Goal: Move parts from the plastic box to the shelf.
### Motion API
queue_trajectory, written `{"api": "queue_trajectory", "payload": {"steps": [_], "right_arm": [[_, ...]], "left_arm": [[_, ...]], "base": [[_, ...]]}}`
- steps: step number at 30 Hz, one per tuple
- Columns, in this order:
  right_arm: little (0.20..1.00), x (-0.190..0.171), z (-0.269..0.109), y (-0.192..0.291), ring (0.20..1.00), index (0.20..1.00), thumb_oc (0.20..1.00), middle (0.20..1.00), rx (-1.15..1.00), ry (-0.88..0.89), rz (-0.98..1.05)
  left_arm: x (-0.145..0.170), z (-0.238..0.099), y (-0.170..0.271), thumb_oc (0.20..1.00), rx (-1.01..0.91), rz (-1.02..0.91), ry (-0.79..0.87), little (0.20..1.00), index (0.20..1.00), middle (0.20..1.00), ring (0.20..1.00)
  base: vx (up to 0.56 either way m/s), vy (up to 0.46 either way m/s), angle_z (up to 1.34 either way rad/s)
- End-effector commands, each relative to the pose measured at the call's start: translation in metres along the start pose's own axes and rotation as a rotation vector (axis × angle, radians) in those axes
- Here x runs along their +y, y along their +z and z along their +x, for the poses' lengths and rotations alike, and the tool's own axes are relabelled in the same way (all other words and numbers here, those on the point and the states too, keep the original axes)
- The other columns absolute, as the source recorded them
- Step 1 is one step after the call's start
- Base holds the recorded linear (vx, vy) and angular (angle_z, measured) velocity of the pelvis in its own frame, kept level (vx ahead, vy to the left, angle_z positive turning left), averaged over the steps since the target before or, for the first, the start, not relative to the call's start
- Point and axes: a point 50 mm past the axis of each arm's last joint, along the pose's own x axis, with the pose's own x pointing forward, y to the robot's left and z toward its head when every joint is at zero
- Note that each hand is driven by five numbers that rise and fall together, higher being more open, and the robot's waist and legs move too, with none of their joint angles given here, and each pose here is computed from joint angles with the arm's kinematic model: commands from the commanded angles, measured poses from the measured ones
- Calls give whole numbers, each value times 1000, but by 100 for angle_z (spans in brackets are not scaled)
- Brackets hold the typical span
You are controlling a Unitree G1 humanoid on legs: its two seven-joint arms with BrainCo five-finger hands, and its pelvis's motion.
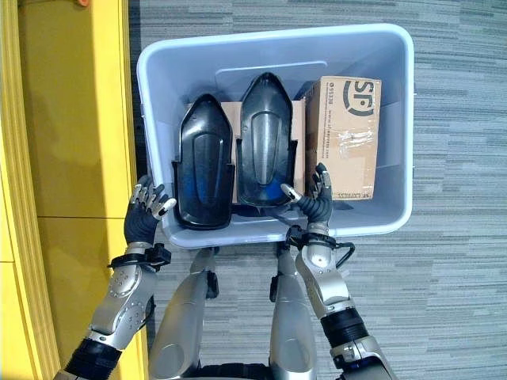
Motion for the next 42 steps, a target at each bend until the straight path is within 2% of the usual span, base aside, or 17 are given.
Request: {"api": "queue_trajectory", "payload": {"steps": [1,16,28,41,42], "right_arm": [[1000,-3,3,13,1000,1000,1000,1000,-84,-9,-52],[1000,-1,33,9,1000,1000,1000,1000,-36,-62,-157],[1000,-6,82,21,1000,1000,1000,1000,20,-164,-269],[1000,-32,110,26,1000,1000,1000,1000,148,-246,-449],[583,-33,110,24,583,583,583,583,162,-248,-454]], "left_arm": [[11,-5,13,1000,-80,30,8,1000,1000,1000,1000],[5,-5,11,1000,-73,3,-26,1000,1000,1000,1000],[-5,-10,9,1000,-50,-34,-104,1000,1000,1000,1000],[-15,-10,13,1000,-64,-50,-177,1000,1000,1000,1000],[-15,-10,14,1000,-67,-52,-180,1000,1000,1000,1000]], "base": [[0,0,0],[0,0,0],[0,3,1],[-1,1,0],[0,0,0]]}}
